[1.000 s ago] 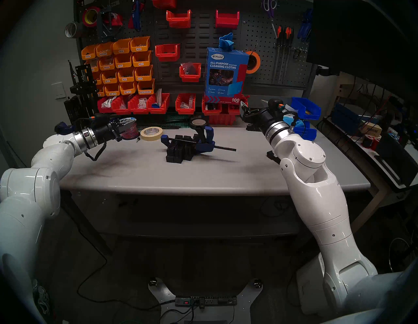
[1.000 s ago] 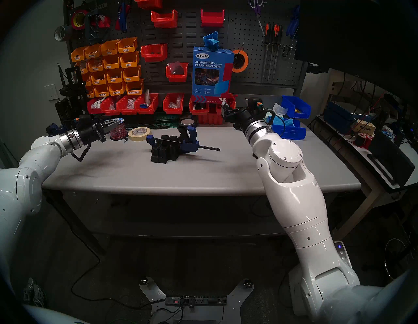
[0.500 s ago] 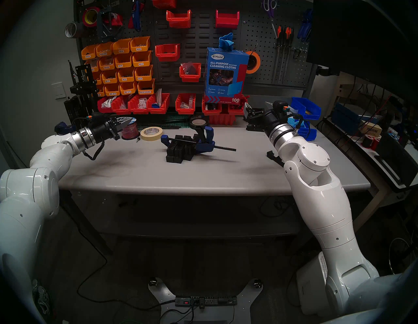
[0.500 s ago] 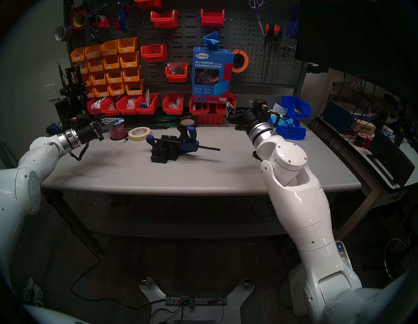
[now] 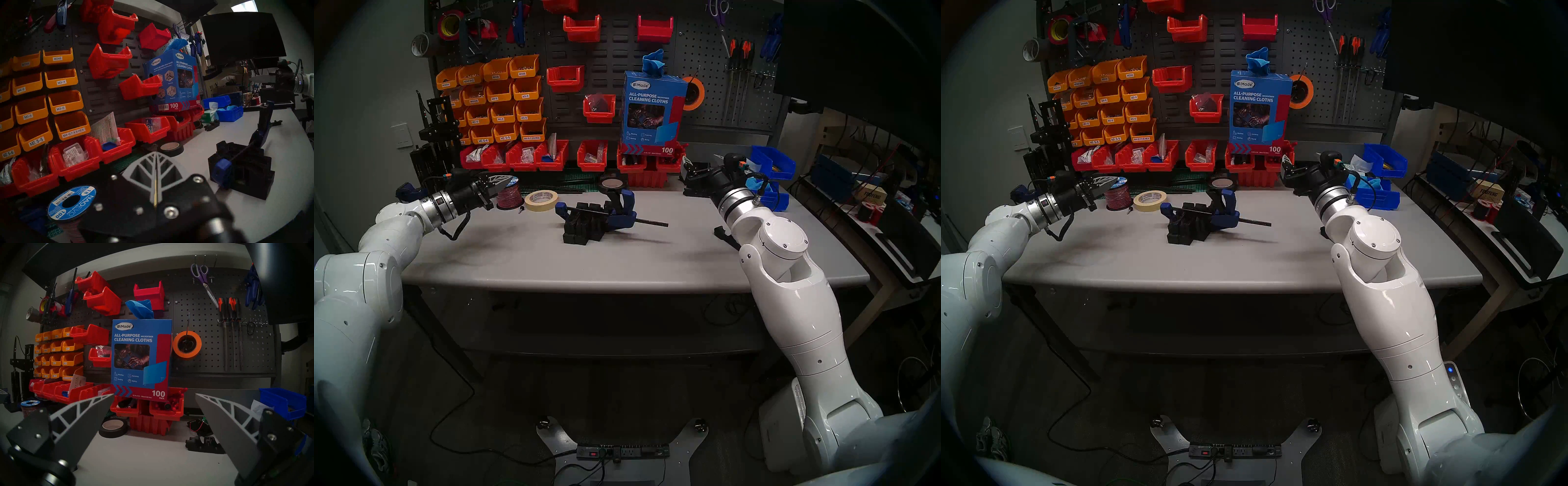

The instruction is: Clamp the two 3D printed pieces together with the clamp

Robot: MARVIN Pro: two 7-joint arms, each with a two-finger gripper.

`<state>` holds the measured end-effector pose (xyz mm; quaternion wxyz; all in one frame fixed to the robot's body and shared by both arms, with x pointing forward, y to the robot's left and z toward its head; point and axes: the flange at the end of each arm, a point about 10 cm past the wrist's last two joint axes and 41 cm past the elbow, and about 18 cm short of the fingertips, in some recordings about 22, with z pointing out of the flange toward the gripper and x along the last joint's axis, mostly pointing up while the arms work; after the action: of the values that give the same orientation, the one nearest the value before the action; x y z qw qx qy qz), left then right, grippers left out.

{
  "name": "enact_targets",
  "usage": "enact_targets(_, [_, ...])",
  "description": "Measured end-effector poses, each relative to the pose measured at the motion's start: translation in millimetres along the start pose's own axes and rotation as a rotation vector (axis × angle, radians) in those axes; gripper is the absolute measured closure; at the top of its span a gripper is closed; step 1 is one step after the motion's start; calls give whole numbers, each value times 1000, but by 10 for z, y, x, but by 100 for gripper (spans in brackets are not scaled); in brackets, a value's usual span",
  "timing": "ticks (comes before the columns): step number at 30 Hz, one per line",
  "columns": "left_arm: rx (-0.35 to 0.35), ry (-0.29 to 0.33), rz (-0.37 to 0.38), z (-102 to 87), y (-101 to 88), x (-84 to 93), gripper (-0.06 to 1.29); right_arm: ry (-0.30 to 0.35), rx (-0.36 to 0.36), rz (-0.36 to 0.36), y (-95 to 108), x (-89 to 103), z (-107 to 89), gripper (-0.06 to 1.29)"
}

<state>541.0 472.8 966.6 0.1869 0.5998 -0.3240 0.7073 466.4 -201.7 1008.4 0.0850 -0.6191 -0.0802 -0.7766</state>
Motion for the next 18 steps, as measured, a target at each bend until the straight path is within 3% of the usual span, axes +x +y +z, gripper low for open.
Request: enact_targets(18, [-1, 2, 0, -3, 1, 1, 125, -1, -2, -3, -3, -4, -5, -1])
